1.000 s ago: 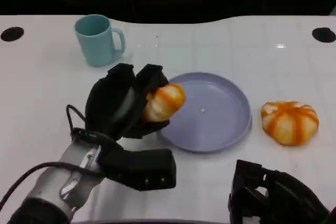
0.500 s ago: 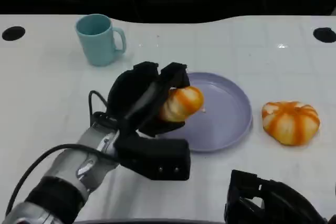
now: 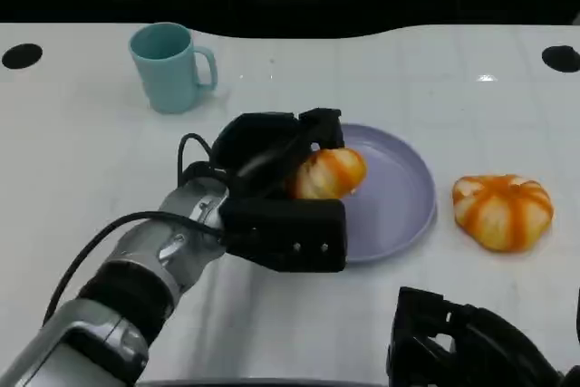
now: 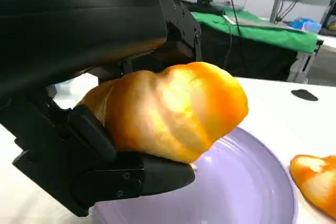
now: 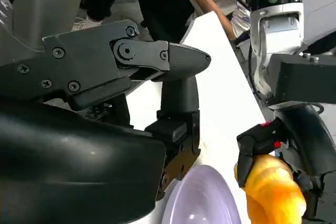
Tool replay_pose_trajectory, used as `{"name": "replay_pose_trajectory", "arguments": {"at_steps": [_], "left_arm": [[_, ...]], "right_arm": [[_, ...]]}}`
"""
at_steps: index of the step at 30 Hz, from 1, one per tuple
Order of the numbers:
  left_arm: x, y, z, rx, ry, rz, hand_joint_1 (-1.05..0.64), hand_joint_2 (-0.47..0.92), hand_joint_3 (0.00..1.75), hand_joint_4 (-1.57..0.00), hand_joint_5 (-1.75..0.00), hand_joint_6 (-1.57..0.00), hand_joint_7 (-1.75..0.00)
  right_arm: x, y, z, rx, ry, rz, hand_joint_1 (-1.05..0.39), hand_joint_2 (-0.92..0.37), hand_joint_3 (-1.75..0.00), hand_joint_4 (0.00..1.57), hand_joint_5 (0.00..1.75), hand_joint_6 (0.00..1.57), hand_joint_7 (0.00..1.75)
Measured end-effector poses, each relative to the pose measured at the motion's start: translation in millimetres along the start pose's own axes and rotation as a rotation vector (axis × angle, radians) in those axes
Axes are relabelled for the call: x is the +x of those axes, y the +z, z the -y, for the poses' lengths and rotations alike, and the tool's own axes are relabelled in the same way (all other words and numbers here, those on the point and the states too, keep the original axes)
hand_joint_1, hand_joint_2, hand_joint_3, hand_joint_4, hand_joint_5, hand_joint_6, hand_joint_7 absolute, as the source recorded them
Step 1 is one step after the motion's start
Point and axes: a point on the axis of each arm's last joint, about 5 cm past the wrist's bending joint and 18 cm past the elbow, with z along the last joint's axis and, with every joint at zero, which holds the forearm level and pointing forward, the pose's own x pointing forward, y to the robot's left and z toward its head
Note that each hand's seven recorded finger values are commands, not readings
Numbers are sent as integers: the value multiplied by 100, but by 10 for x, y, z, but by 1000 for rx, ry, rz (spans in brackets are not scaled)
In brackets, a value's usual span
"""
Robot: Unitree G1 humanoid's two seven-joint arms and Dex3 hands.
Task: Grasp the bread from the table and place it into the plate.
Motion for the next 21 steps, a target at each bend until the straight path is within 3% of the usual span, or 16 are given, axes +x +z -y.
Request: {"name": "replay_pose_trajectory", "arguments": {"at_steps": [2,5,9,15,21], "left_arm": [[35,14,-42,19,-27,-3,-40,92,31,-48,-114,-55,-23],[67,41,-77,34,-40,7,-52,92,28,-29,-79,-39,-6],[69,56,-47,70,-65,6,-67,92,31,-15,-53,-24,0],[70,55,-19,123,-88,-29,-80,92,37,-8,-46,-16,0],[79,83,-65,146,-91,-22,-82,92,40,-10,-47,-18,-2]], "right_arm": [[6,-2,-5,2,1,3,-52,-92,-42,61,175,45,167],[8,-2,-7,3,2,4,-52,-92,-41,61,175,45,168],[8,0,-5,5,1,7,-52,-92,-41,61,175,44,168],[0,14,24,3,-10,17,-52,-92,-41,61,175,44,169],[2,27,40,-6,-15,29,-52,-92,-40,60,175,44,168]]}}
